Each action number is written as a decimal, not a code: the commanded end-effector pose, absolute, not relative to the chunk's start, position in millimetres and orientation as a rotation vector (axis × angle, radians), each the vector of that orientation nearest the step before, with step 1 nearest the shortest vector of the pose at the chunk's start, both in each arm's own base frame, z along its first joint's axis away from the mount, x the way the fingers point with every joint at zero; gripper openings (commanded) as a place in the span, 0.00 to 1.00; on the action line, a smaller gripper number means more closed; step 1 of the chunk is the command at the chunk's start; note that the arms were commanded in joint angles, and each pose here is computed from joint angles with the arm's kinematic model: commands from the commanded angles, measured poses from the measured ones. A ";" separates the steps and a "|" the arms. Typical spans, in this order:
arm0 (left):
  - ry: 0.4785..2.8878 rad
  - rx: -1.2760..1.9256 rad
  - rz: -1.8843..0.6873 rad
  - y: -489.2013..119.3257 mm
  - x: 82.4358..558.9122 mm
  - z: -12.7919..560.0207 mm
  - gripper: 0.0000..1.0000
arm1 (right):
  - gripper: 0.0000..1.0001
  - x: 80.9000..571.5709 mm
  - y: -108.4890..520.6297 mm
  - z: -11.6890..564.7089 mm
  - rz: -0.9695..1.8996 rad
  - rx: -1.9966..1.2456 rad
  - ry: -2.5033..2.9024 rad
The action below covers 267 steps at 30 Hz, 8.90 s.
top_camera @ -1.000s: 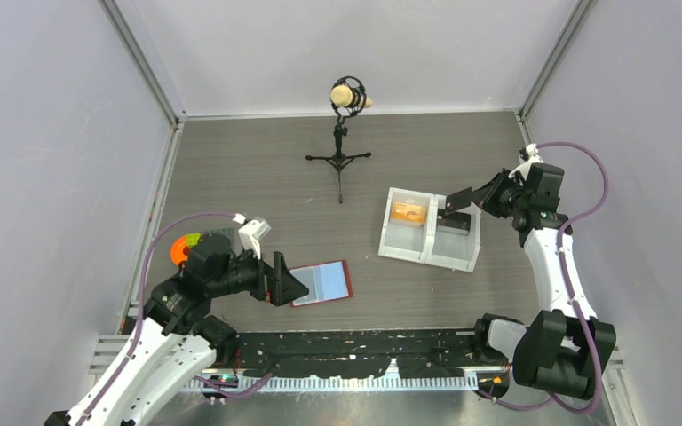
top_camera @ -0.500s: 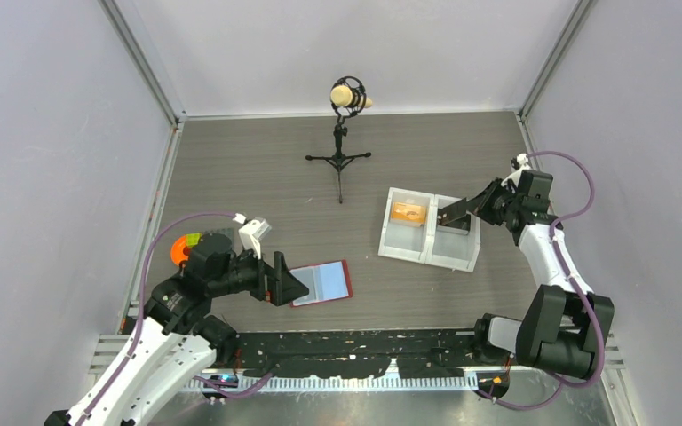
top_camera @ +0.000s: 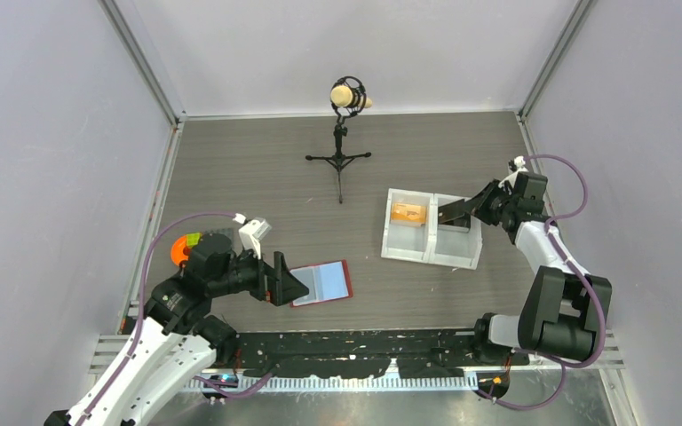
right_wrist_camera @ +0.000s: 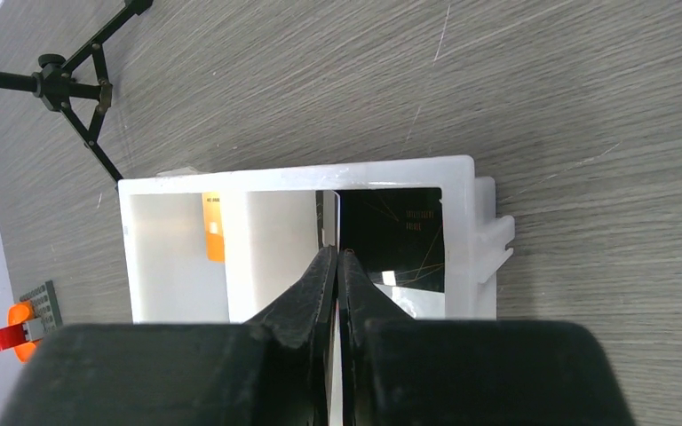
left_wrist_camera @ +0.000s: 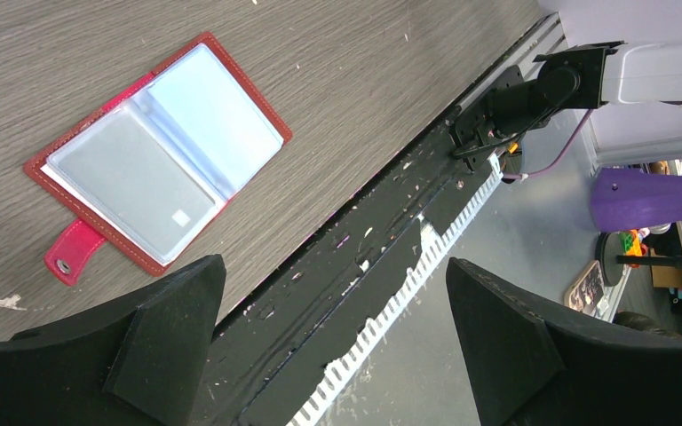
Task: Take the credit cards out of the card holder
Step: Place the credit card in the storage box, then remove the credit card from the card holder.
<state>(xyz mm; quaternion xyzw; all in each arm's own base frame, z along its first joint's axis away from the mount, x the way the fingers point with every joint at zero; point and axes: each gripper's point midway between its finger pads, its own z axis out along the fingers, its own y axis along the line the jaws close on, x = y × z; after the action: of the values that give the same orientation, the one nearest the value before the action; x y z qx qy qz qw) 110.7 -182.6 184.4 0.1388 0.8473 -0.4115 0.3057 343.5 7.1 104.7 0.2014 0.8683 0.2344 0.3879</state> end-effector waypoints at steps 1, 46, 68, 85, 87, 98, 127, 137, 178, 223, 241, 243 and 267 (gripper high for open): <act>2.212 0.388 -1.083 -182.8 113.0 190.9 1.00 | 0.10 357.8 -1.6 110.3 0.565 0.513 2.143; 2.421 -0.190 -0.539 -126.8 170.2 97.6 0.79 | 0.47 294.8 148.0 183.6 0.636 0.133 2.153; 2.503 -0.235 -0.504 -133.5 177.8 37.9 0.40 | 0.54 215.5 323.4 147.7 0.802 -0.232 2.235; 2.411 -0.222 -0.657 -141.6 168.6 67.9 0.00 | 0.72 174.8 421.4 94.6 0.832 -0.421 2.328; 2.404 -0.221 -0.673 -142.9 168.1 70.6 0.00 | 0.72 172.4 426.3 89.7 0.831 -0.428 2.339; 2.385 -0.223 -0.715 -145.5 165.4 76.5 0.00 | 0.74 170.9 436.5 69.0 0.758 -0.430 2.368; 2.396 -0.194 -0.653 -137.8 164.5 75.6 0.00 | 0.58 178.5 402.8 77.8 0.629 -0.368 2.345; 2.411 -0.181 -0.638 -136.6 163.4 73.4 0.00 | 0.58 181.1 396.0 86.7 0.616 -0.359 2.325; 2.394 -0.167 -0.668 -137.7 159.7 82.0 0.00 | 0.59 188.1 387.1 59.5 0.451 -0.450 2.351; 2.393 -0.163 -0.704 -142.1 158.2 84.8 0.00 | 0.65 162.6 432.0 61.9 0.664 -0.644 2.324; 2.391 -0.159 -0.704 -141.2 156.7 86.9 0.00 | 0.62 195.7 366.0 69.4 0.230 -0.523 2.302; 2.390 -0.160 -0.703 -140.7 156.4 86.9 0.00 | 0.62 202.5 348.3 77.0 0.148 -0.497 2.281; 2.432 -0.182 -0.663 -136.9 154.5 77.5 0.00 | 0.69 179.8 423.8 104.2 0.785 -0.820 2.105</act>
<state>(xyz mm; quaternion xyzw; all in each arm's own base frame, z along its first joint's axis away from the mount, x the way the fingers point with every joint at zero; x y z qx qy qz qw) 149.1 -135.8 66.9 -0.0704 0.9200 -0.2500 0.2935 176.5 398.8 98.6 -0.2919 0.8485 0.2535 0.3613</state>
